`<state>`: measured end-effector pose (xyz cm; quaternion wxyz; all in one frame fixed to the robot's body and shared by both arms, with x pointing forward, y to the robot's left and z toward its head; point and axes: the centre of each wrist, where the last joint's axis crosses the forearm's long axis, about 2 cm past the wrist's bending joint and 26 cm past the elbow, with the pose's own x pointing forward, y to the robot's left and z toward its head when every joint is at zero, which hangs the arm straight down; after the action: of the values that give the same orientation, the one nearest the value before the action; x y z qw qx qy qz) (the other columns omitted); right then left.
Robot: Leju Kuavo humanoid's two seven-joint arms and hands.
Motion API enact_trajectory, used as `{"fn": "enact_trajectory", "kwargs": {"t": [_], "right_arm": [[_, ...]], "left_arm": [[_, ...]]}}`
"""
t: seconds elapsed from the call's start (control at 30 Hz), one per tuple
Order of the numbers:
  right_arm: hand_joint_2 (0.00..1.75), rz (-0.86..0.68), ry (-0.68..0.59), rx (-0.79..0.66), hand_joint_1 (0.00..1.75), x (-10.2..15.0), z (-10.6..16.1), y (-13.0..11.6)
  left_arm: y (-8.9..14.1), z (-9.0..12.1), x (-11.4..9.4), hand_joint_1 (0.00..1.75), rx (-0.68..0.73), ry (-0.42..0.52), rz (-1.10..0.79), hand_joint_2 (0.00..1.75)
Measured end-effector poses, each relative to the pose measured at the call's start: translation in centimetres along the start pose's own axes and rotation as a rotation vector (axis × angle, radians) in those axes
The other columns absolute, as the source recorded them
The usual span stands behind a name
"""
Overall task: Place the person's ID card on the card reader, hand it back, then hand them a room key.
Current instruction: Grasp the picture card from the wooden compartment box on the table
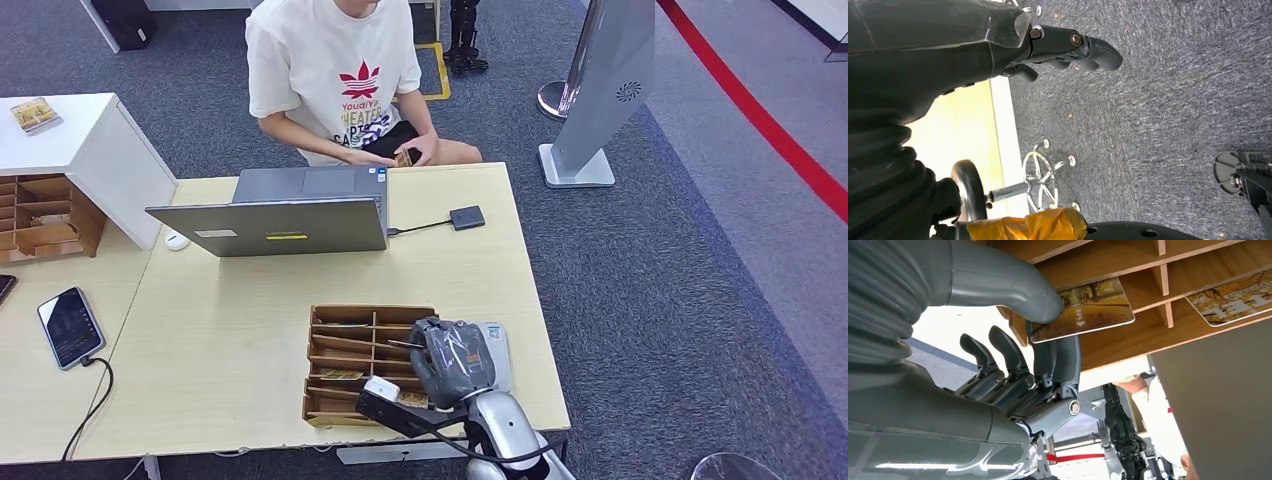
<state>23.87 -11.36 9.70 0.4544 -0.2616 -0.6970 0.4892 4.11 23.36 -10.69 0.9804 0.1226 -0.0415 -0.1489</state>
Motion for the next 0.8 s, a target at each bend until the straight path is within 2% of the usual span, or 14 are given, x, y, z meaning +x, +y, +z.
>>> {"fn": "enact_trajectory", "kwargs": {"t": [0.13,0.23,0.4,0.6,0.8], "right_arm": [[1.75,-0.038,-0.005,-0.009,1.68,0.0,0.0,-0.2],[1.75,-0.165,-0.031,-0.038,1.74,0.2,-0.1,-1.2],[1.75,-0.455,-0.133,-0.142,1.75,0.9,-0.2,-5.2],[1.75,-0.688,-0.277,-0.305,1.75,0.6,0.9,-9.3],[1.75,-0.730,-0.321,-0.388,1.75,-0.1,2.1,-11.4]], "left_arm": [[0.0,0.0,0.0,0.00,0.000,-0.002,0.002,1.75],[0.0,0.0,-0.1,0.00,0.000,-0.007,0.010,1.75],[0.0,0.0,-0.3,0.00,0.000,-0.010,0.037,1.75],[-0.1,0.0,-0.6,0.00,0.004,-0.010,0.057,1.75],[-0.2,0.0,-0.7,0.00,0.004,-0.006,0.071,1.75]]}}
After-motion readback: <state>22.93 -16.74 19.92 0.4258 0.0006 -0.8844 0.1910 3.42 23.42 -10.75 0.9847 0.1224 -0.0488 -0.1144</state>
